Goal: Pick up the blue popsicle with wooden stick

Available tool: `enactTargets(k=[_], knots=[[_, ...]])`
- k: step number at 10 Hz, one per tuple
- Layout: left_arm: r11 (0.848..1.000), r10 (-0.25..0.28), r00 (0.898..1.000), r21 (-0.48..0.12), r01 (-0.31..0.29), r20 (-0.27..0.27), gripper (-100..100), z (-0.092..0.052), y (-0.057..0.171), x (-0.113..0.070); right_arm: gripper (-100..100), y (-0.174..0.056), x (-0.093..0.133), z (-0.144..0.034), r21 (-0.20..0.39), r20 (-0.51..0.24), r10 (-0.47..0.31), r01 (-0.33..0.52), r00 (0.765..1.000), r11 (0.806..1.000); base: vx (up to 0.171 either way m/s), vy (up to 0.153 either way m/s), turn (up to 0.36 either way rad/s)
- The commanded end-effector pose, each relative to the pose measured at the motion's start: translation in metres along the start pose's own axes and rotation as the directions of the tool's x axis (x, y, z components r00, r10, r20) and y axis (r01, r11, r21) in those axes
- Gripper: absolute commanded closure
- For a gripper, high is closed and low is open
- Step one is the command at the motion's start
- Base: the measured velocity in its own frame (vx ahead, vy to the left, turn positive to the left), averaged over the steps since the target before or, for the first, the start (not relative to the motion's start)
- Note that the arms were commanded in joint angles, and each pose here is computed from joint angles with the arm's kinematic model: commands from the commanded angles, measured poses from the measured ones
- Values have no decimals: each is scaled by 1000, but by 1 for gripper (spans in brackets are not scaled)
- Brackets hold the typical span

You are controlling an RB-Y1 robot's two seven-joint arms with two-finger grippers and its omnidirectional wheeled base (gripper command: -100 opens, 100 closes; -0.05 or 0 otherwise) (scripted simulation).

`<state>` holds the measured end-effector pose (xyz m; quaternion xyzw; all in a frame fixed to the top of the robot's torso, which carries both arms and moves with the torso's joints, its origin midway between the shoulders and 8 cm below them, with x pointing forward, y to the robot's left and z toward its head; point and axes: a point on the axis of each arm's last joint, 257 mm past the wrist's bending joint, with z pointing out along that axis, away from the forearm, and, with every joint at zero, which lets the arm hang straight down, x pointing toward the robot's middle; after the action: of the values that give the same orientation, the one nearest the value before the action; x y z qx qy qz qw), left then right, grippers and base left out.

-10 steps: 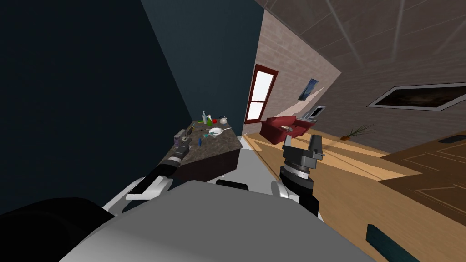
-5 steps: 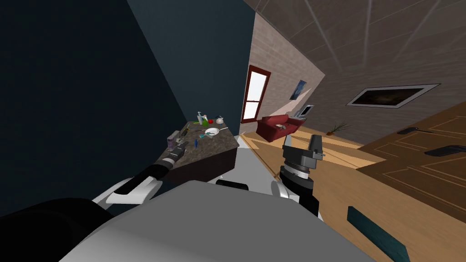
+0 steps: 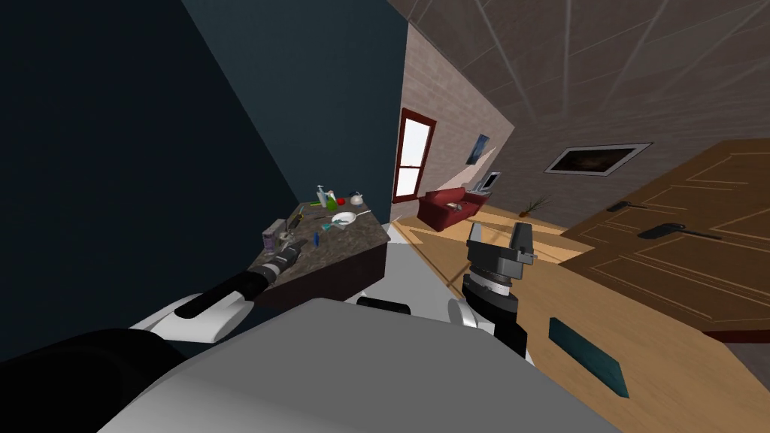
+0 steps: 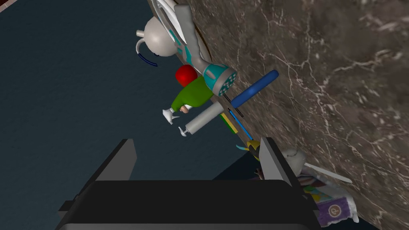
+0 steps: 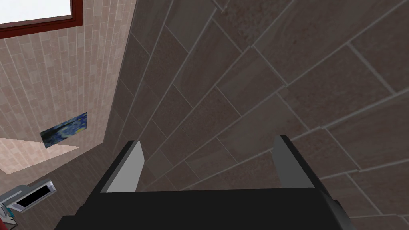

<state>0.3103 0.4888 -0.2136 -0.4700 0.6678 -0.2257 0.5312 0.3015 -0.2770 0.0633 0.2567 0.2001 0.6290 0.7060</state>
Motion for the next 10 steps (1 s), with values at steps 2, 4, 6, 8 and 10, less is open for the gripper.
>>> enactTargets(k=[2,4,6,8,10], knots=[[996,20,999,-91,-23,-35,-100,-2,24,-5,0,0,0,0,0,0,0,0,1000,1000,-10,2,-115],[989,33,998,-143,-41,-61,-100,-4,37,-8,0,0,0,0,0,0,0,0,1000,1000,-9,5,-133],[977,43,995,-204,-60,-89,-100,-6,52,-11,0,0,0,0,0,0,0,0,1000,1000,-7,8,-142],[963,53,992,-257,-81,-117,-100,-9,65,-13,0,0,0,0,0,0,0,0,1000,1000,-6,16,-117],[946,58,988,-308,-100,-144,-100,-12,77,-16,0,0,0,0,0,0,0,0,1000,1000,-8,17,-147]])
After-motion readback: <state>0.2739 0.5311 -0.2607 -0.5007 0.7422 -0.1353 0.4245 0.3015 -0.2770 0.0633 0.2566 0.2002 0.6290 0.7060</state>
